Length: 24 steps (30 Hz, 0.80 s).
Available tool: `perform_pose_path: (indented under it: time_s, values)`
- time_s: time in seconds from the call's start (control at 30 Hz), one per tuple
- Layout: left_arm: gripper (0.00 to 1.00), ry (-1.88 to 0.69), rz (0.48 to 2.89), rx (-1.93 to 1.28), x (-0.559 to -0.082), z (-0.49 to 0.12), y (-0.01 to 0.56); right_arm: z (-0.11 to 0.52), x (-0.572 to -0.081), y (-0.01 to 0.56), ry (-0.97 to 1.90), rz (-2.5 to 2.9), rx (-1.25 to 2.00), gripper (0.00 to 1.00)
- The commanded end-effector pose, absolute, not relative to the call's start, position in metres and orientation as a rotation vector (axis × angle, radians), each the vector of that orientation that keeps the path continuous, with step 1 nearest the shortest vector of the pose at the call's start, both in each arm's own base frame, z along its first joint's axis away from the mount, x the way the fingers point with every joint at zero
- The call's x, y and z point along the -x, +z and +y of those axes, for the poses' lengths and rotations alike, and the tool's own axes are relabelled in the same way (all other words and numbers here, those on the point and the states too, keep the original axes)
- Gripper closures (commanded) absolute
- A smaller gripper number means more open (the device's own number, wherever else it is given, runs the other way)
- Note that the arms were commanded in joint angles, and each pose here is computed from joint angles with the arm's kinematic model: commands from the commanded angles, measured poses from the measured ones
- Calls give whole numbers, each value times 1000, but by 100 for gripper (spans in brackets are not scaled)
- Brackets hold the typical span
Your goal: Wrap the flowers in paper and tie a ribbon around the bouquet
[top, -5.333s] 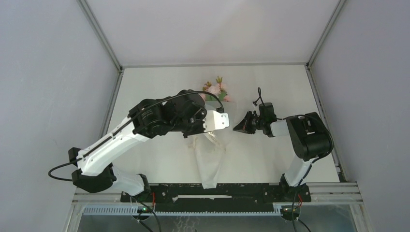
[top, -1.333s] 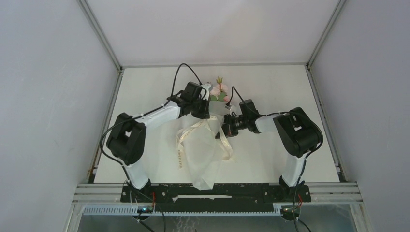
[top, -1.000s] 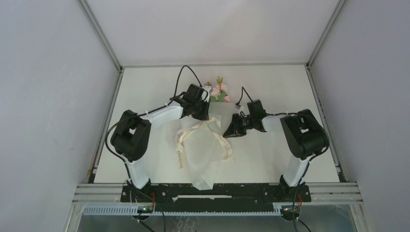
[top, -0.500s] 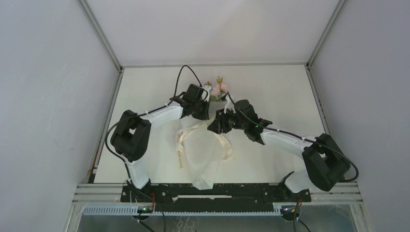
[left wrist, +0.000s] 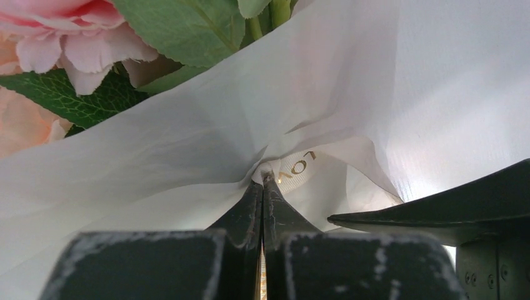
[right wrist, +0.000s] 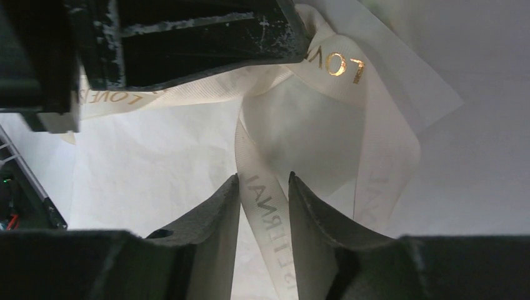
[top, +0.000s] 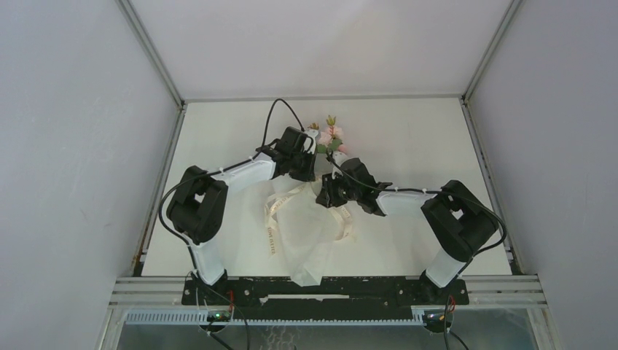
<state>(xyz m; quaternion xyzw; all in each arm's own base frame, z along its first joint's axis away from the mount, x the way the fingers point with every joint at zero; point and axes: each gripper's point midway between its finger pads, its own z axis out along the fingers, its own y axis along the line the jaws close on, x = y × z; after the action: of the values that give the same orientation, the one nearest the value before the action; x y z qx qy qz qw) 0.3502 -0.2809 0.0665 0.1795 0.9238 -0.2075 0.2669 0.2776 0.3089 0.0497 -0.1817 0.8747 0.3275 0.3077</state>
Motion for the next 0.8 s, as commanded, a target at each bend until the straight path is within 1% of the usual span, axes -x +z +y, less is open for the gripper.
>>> perform_pose_path:
  time_s: [0.0,0.07,0.1,0.2,0.23,0.27,0.3,0.37,0.4,0.43,0.53,0.63,0.7,0.77]
  values:
    - [100,-584,2459,-483,-351,-281,76,317,-293,57,844,2245,486,61]
    - [100,-584,2457,-486,-351,-281,77,315,-293,51,827,2265,479,65]
    - [100,-585,2457,-490,-350,-281,77,313,-294,47,813,2274,472,69]
    - [100,-596,2452,-513,-348,-282,80,310,-295,43,786,2292,454,91]
    - [99,-603,2451,-531,-347,-283,81,309,-295,43,786,2294,454,100]
    - [91,-609,2452,-553,-345,-283,84,309,-295,42,788,2298,450,100]
    - [72,-614,2450,-580,-344,-284,88,309,-294,40,793,2306,445,100]
    - [42,-594,2446,-646,-343,-281,102,307,-295,35,799,2328,421,100]
    - [33,-578,2438,-681,-343,-280,111,305,-295,31,798,2344,407,100]
    - [28,-559,2430,-720,-343,-277,121,304,-295,27,800,2358,392,100]
    - [21,-522,2397,-856,-335,-268,147,302,-293,20,831,2385,359,100]
    - [20,-494,2338,-1009,-317,-254,175,301,-292,18,864,2397,325,100]
    - [21,-481,2286,-1113,-303,-239,185,299,-291,17,870,2405,314,100]
    - [28,-465,2229,-1202,-291,-216,187,298,-291,17,873,2410,312,100]
